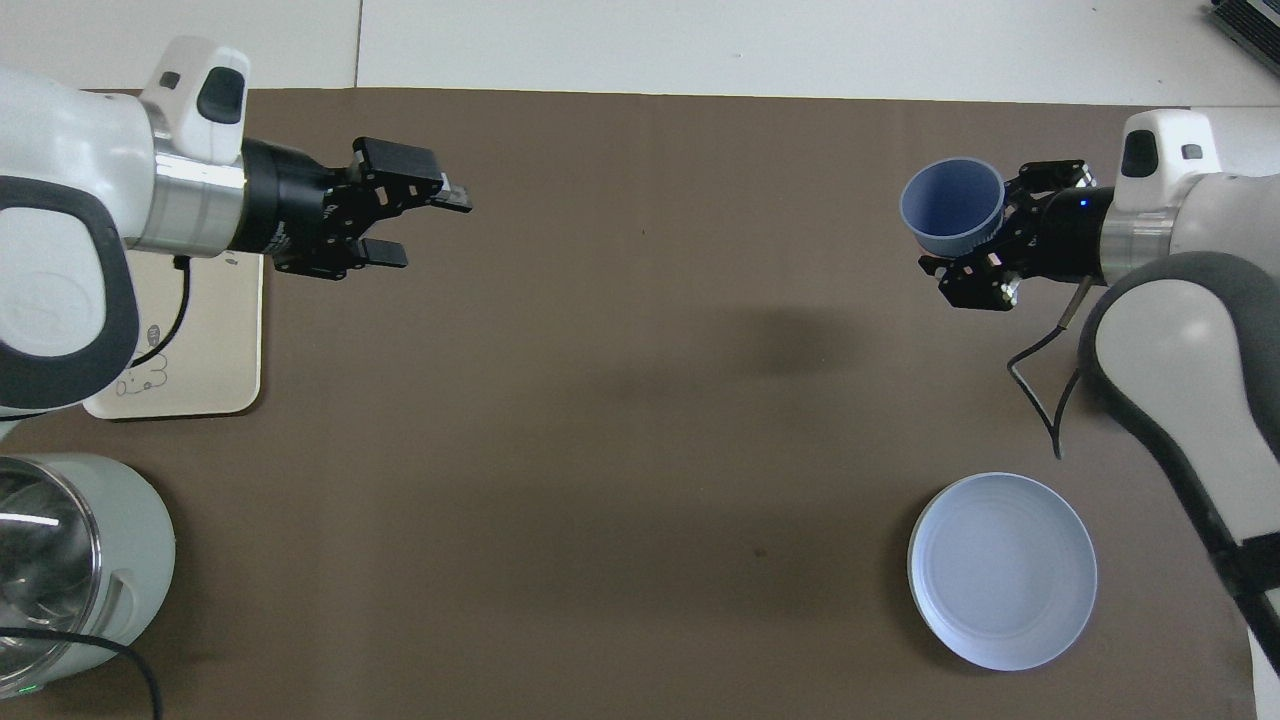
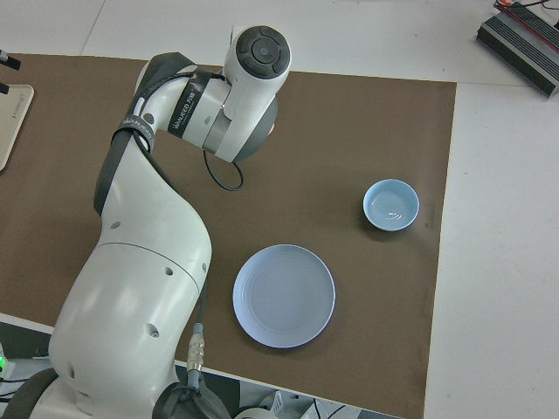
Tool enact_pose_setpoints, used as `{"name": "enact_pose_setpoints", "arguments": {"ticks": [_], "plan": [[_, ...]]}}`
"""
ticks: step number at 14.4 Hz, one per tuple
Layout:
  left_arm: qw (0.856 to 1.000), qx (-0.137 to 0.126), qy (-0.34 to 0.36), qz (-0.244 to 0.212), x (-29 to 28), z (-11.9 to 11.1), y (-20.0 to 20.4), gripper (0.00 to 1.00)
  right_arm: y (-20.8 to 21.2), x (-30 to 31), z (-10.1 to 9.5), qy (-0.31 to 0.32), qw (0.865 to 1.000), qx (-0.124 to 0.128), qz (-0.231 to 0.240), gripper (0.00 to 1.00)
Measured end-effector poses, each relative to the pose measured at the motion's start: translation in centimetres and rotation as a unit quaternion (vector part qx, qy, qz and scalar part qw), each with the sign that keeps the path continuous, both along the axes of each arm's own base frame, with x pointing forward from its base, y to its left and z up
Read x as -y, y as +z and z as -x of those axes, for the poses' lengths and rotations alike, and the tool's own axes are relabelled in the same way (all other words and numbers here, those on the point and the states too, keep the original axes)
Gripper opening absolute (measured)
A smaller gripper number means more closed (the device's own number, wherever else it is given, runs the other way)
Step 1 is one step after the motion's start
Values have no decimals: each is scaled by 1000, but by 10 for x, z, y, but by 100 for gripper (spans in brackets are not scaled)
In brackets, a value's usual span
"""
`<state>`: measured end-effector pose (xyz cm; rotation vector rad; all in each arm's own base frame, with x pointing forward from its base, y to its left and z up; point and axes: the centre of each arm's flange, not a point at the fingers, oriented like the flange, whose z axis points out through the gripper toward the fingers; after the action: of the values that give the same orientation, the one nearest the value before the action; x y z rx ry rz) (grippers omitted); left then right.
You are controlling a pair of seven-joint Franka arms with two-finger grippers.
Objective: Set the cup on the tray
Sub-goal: 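Lift the cups with the right gripper while the left gripper reaches over, then grasp the blue cup with the left gripper from the right gripper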
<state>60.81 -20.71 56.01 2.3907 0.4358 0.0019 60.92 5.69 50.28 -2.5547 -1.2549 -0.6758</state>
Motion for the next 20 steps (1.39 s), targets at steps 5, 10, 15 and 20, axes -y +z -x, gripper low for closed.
{"name": "enact_pose_setpoints", "arguments": {"ticks": [5, 10, 15, 20], "plan": [[995, -3, 79, 69, 116, 15, -10, 97, 20, -102, 21, 23, 996, -44, 70, 86], [995, -18, 53, 88, 185, 57, -21, 85, 19, -154, 42, 44, 990, -57, 123, 86], [996, -35, 38, 70, 205, 80, -50, 73, 18, -166, 48, 64, 984, -53, 158, 86], [997, -33, 24, 69, 222, 97, -51, 21, 19, -165, 47, 65, 983, -52, 161, 86]]}}
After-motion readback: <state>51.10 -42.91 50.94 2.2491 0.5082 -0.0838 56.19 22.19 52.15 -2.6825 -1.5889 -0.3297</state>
